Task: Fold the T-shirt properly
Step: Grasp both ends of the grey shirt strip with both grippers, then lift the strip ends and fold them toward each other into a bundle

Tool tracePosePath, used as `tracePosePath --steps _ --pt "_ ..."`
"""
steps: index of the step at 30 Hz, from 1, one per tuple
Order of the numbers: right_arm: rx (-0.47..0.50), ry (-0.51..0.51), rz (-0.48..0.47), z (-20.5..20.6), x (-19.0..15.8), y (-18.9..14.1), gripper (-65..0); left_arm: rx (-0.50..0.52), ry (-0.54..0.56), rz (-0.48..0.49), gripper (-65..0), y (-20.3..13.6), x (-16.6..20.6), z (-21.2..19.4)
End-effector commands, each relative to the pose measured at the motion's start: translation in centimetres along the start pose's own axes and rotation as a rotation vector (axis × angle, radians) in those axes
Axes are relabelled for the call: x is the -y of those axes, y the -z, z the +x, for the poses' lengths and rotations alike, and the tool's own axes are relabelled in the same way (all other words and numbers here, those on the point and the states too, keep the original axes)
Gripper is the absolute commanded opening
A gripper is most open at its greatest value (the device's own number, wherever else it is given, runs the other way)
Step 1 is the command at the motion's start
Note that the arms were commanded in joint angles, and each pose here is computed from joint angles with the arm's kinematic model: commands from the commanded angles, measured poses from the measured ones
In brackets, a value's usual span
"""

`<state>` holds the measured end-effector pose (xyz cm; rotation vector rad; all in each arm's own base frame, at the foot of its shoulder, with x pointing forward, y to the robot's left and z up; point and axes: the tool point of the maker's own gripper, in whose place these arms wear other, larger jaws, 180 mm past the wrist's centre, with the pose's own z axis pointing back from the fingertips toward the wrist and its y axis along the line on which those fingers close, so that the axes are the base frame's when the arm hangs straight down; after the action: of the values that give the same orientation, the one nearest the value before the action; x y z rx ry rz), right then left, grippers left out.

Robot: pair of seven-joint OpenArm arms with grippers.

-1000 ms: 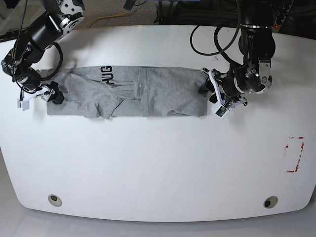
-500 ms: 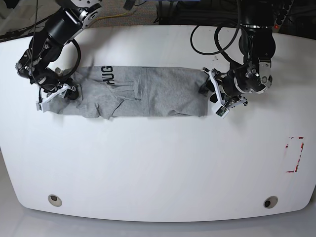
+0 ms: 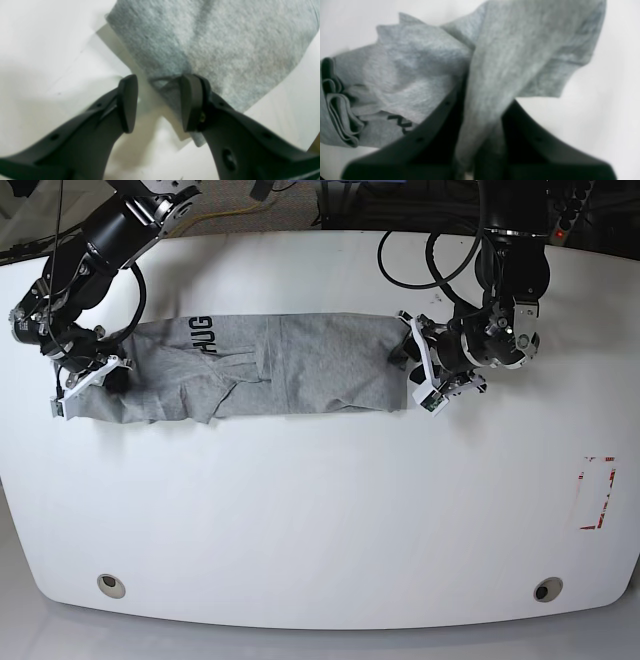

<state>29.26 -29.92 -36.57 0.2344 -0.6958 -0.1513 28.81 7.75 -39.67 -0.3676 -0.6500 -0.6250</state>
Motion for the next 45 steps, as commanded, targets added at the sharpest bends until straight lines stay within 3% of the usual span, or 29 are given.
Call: tracePosePath --steps 1,5,12,16,23,29,35,42,45 --pt "0.086 -0.049 0.016 2.7 -0.7 -1.7 -65.0 0.016 -0.016 -0.002 -39.7 0.4 0.1 0.7" --pt "0.139 -0.086 0.099 3.8 -3.0 -2.6 -65.0 0.006 -0.054 0.001 -39.7 1.2 -0.5 0.7" --pt "0.223 -0.173 0.33 3.9 -11.1 -3.4 -65.0 0.01 -0.102 -0.046 -39.7 2.8 1.0 0.9" --pt "0.209 -0.226 0.439 2.5 -16.6 -3.1 -65.0 0.014 -0.107 -0.053 -39.7 3.0 1.3 1.1" --pt "0.188 -0.218 0.609 0.3 -23.9 -2.6 -65.0 0.0 -0.093 -0.041 -39.7 3.8 2.2 1.4" --pt "0.15 -0.243 0.618 -0.5 -26.1 -1.7 -65.0 -0.016 -0.083 -0.032 -39.7 4.1 2.7 1.2" --pt "0.188 -0.289 0.684 0.1 -29.2 -1.6 -65.0 -0.019 -0.084 -0.033 -39.7 4.2 2.7 1.1" --pt "0.12 -0.341 0.685 -1.6 -31.0 0.4 -64.7 -0.017 -0.086 -0.035 -39.7 4.2 2.8 1.1" --pt "0.106 -0.402 0.632 -2.1 -30.9 1.3 -48.4 -0.017 -0.086 -0.035 -39.7 4.2 2.8 1.1"
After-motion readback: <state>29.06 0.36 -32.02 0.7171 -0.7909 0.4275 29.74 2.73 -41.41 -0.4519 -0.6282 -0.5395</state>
